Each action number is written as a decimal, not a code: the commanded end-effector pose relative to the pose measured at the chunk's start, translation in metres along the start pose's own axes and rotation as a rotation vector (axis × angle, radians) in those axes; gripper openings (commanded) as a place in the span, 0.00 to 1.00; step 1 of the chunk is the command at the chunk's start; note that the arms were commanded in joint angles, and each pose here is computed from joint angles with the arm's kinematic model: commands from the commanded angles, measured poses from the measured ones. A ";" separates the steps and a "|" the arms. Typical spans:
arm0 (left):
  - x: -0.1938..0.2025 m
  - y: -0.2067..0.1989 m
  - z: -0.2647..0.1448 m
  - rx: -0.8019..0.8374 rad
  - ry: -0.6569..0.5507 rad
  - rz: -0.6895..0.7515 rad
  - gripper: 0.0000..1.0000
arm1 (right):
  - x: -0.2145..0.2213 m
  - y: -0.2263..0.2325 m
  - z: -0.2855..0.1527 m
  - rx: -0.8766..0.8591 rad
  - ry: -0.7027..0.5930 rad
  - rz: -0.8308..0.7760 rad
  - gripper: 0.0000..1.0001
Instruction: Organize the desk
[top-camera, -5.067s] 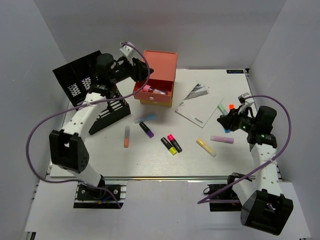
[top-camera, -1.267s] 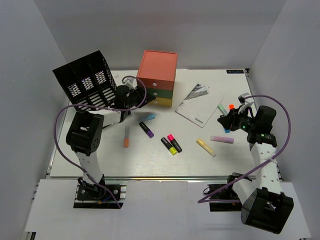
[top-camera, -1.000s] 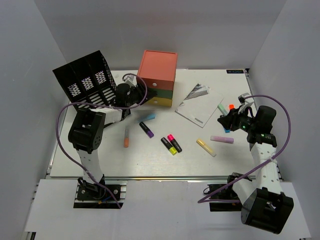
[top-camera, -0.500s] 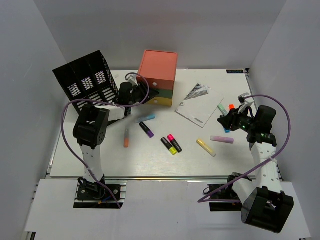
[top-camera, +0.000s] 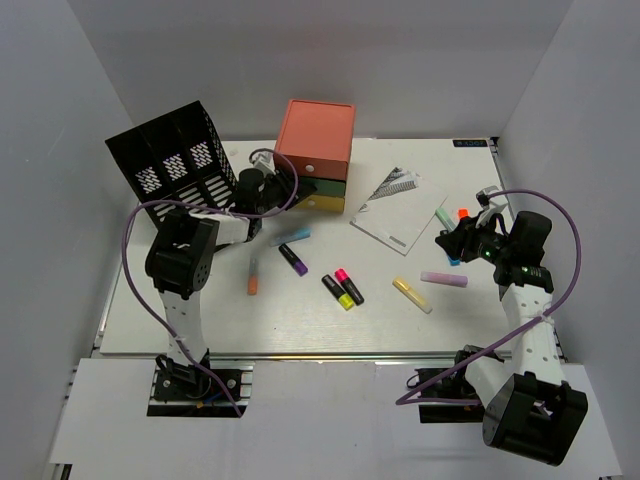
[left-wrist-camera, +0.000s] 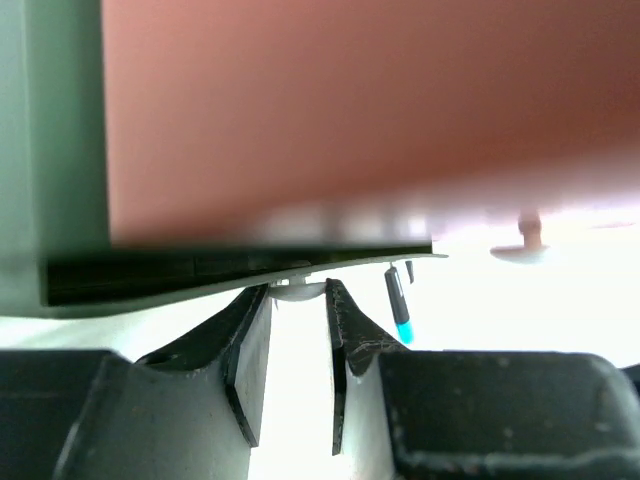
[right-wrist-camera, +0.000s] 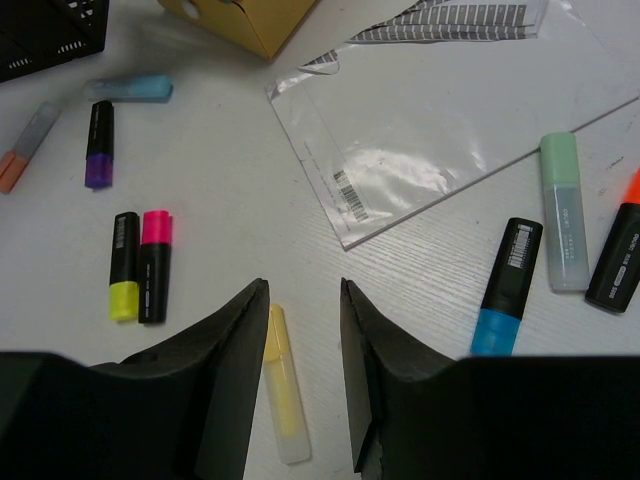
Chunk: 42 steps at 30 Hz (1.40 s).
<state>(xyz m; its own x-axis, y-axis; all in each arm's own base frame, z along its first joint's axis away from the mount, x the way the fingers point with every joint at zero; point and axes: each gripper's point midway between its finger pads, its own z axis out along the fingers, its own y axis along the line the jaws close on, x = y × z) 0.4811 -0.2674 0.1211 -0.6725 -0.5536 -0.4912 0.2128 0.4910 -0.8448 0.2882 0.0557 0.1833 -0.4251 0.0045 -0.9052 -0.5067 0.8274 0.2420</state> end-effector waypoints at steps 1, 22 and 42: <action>0.003 -0.018 -0.015 0.046 0.010 0.026 0.22 | -0.003 -0.002 0.000 0.002 -0.013 -0.027 0.41; 0.031 -0.028 -0.063 0.040 0.081 0.047 0.71 | -0.001 0.000 0.001 -0.020 -0.007 -0.039 0.49; 0.068 -0.057 -0.182 -0.005 0.178 0.152 0.98 | 0.012 0.067 -0.001 -0.403 -0.008 -0.233 0.17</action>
<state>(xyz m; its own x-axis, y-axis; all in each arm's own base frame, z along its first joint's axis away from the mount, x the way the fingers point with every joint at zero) 0.3111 -0.2196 0.1789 -0.7371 -0.3822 -0.5573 0.3150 0.5352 -0.7838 0.2584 0.0958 0.1778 -0.3373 -0.1268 -0.9328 -0.7686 0.6092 0.1951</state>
